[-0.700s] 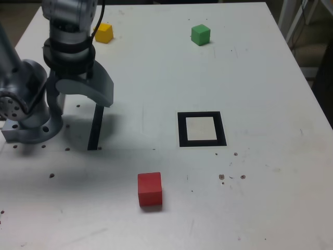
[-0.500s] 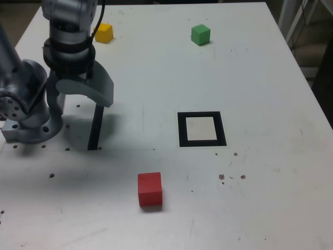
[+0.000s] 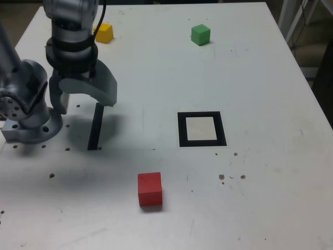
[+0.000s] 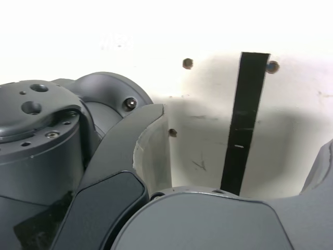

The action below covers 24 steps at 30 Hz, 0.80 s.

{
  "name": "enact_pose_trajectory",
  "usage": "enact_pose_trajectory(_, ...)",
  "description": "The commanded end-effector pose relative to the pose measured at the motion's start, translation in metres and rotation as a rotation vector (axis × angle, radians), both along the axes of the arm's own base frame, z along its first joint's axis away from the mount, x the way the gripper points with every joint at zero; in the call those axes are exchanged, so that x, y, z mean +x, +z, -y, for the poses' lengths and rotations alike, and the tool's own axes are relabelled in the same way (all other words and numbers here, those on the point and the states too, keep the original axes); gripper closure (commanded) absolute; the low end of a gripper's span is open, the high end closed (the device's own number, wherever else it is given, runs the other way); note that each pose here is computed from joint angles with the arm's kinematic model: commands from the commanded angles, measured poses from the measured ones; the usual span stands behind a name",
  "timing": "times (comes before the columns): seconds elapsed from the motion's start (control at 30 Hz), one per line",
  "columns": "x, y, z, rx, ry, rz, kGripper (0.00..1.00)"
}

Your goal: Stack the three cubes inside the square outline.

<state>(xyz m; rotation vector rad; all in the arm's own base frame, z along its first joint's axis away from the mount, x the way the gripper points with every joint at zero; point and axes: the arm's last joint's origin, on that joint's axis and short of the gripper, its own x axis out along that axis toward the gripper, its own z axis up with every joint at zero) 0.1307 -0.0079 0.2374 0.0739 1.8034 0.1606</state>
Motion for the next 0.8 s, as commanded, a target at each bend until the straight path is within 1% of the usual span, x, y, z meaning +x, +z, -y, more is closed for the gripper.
enact_pose_trajectory(0.0, 0.0, 0.005, -0.002, -0.01, -0.008, 0.014, 0.01)
enact_pose_trajectory(0.1, 0.004, 0.011, -0.007, -0.041, -0.017, 0.032, 0.01)
enact_pose_trajectory(0.27, 0.02, 0.02, -0.017, -0.118, -0.036, 0.06, 0.0)
enact_pose_trajectory(0.33, 0.03, 0.027, -0.02, -0.137, -0.056, 0.073, 0.0)
enact_pose_trajectory(0.37, 0.036, 0.031, -0.02, -0.141, -0.066, 0.08, 0.0)
enact_pose_trajectory(0.47, 0.052, 0.051, -0.022, -0.136, -0.093, 0.095, 0.0)
enact_pose_trajectory(0.63, 0.062, 0.081, -0.024, -0.109, -0.114, 0.112, 0.0)
enact_pose_trajectory(0.7, 0.062, 0.087, -0.024, -0.104, -0.114, 0.113, 0.0)
enact_pose_trajectory(0.77, 0.061, 0.088, -0.022, -0.104, -0.111, 0.107, 0.0)
